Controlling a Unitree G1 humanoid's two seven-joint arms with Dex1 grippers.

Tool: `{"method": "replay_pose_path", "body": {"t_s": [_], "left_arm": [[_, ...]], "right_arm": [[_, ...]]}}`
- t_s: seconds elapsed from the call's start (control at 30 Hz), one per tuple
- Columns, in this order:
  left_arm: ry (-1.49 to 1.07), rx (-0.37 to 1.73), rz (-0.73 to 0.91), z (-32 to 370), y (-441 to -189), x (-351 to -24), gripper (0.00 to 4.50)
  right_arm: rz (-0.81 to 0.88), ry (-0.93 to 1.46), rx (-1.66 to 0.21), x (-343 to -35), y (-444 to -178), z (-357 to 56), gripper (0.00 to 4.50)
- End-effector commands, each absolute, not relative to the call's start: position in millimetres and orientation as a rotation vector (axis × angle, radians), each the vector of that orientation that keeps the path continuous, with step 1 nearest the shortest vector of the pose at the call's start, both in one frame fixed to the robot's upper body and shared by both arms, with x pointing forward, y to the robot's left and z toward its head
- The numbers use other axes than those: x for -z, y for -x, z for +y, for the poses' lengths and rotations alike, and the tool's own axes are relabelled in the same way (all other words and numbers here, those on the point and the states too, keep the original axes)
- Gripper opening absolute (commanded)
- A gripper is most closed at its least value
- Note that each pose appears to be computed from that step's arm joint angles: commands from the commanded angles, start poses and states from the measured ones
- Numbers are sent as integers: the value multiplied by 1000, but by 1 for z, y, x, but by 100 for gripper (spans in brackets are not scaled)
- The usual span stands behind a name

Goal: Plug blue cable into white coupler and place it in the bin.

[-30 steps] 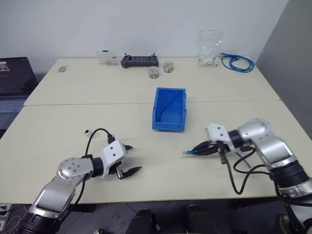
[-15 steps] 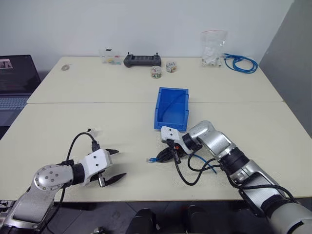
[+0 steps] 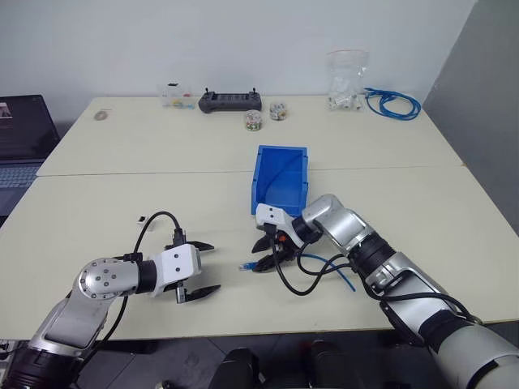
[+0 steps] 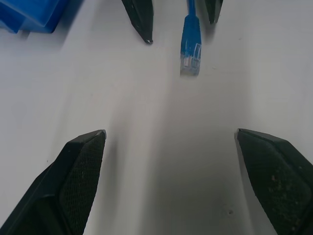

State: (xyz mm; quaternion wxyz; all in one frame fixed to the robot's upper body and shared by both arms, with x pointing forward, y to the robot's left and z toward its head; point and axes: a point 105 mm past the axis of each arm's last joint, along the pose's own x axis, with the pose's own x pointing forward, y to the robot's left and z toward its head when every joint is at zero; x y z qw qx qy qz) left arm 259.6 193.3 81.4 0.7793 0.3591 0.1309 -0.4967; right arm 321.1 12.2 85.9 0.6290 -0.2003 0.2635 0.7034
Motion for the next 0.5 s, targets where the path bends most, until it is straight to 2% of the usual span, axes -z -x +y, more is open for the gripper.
{"method": "replay_pose_path", "body": {"t_s": [0.03, 0.1, 0.27, 0.33, 0.5], "left_arm": [[-784, 1110, 228, 179, -260, -87, 450], [-778, 1116, 217, 174, -261, -88, 450], [-731, 1100, 186, 167, -262, -95, 450], [-703, 1098, 180, 164, -261, -97, 450], [-719, 1116, 227, 158, -260, -80, 450]], "right_arm": [[491, 411, -1634, -126, -318, 5, 387], [406, 410, -1654, -143, -309, -4, 422], [242, 411, -1615, -163, -284, -36, 422], [226, 398, -1577, -163, -276, -49, 422], [293, 334, -1451, -134, -246, -77, 422]]}}
